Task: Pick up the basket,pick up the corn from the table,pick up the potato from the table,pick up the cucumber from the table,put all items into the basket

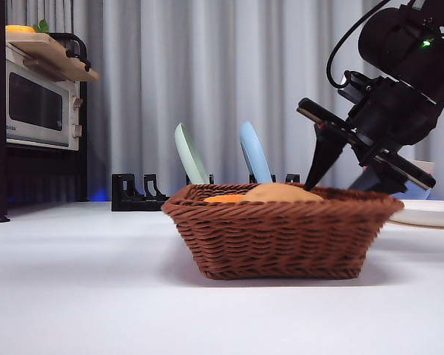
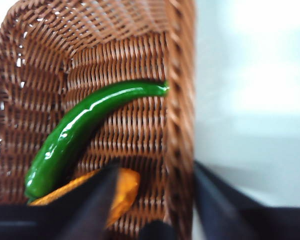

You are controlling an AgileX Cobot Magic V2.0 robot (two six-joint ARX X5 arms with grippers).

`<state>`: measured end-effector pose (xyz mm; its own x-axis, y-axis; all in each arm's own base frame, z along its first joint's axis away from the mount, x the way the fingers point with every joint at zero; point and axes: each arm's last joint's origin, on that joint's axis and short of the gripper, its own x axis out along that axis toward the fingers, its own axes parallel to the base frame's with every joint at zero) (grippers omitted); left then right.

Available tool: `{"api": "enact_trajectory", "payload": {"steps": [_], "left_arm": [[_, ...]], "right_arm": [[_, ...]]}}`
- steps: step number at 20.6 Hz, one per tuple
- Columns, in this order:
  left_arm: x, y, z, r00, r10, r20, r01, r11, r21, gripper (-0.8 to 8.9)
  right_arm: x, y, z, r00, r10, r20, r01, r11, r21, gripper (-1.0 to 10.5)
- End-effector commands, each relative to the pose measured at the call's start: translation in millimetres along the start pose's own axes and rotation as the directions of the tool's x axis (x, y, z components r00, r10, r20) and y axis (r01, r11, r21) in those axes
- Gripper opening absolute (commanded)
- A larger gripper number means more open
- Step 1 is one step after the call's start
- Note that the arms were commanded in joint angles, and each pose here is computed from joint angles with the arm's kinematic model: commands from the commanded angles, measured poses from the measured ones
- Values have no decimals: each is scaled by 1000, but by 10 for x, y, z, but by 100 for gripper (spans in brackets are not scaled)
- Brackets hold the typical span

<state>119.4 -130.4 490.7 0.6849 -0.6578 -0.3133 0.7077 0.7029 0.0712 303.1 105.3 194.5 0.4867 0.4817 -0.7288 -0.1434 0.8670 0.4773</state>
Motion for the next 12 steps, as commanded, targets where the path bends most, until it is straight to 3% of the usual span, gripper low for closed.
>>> {"api": "enact_trajectory", "payload": {"steps": [1,4,5,8,12], "left_arm": [[-53,-2,-10,1000,-1,1,1,1000,4,561],[-146,5,-44,1000,4,-15,-4,1000,18,532],[-178,8,-65,999,10,-31,-9,999,32,433],[-237,21,-149,993,50,-106,-46,998,40,1],[-228,22,-208,985,64,-159,-56,997,51,-8]], "right_arm": [[-134,4,60,998,2,55,1,999,-50,510],[-467,78,114,990,23,138,-9,995,-94,504],[-609,128,118,984,37,172,-15,992,-125,503],[-1079,290,77,957,89,277,-28,976,-214,481],[-1505,406,-51,928,132,349,-20,951,-307,145]]}}
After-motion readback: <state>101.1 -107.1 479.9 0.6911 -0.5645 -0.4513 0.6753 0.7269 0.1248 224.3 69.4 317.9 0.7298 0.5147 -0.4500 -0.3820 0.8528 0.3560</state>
